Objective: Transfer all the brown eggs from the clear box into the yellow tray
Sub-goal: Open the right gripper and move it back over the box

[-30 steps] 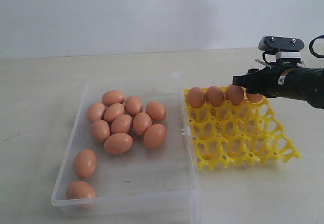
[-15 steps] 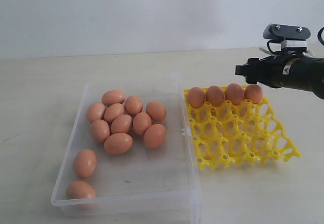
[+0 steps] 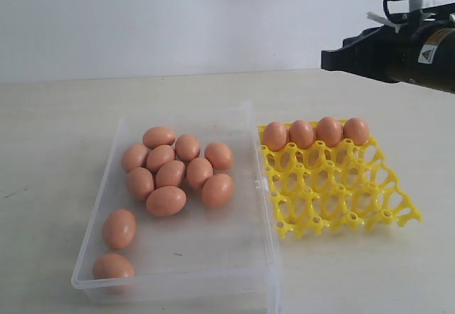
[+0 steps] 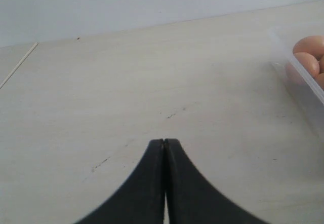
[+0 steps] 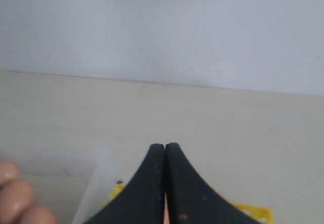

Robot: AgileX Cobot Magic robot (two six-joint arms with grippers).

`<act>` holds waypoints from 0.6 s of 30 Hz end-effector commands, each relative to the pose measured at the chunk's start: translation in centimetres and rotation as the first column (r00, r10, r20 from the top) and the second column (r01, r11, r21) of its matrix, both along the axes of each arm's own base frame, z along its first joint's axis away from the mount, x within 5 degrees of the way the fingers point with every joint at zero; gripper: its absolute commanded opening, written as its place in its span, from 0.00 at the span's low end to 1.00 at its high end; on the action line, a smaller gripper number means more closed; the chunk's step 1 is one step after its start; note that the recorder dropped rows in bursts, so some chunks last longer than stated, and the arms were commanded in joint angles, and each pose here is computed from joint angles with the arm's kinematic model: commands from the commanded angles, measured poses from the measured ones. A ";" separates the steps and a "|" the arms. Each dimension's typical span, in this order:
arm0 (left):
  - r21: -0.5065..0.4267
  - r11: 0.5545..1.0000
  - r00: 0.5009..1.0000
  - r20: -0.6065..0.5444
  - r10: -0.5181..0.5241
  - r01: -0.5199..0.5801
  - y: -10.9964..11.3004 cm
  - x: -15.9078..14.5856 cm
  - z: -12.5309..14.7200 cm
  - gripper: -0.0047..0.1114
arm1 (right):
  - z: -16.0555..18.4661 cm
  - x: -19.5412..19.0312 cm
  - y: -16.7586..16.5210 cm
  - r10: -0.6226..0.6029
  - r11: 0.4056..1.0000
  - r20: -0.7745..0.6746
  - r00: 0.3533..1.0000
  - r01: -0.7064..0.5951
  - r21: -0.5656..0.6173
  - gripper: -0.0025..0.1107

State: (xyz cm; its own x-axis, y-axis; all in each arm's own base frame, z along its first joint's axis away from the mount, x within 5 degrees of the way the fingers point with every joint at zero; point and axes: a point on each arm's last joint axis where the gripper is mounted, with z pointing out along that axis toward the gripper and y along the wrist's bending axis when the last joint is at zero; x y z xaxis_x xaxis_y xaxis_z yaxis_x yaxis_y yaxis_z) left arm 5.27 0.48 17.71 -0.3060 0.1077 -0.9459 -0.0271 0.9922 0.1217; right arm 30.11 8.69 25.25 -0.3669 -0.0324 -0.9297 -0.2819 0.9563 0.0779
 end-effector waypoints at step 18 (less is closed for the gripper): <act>-0.005 1.000 1.000 0.016 0.003 -0.003 0.0 0.0 0.2 0.04 | 1.4 -3.5 10.6 0.238 0.903 -0.461 0.855 -0.370 -0.220 0.08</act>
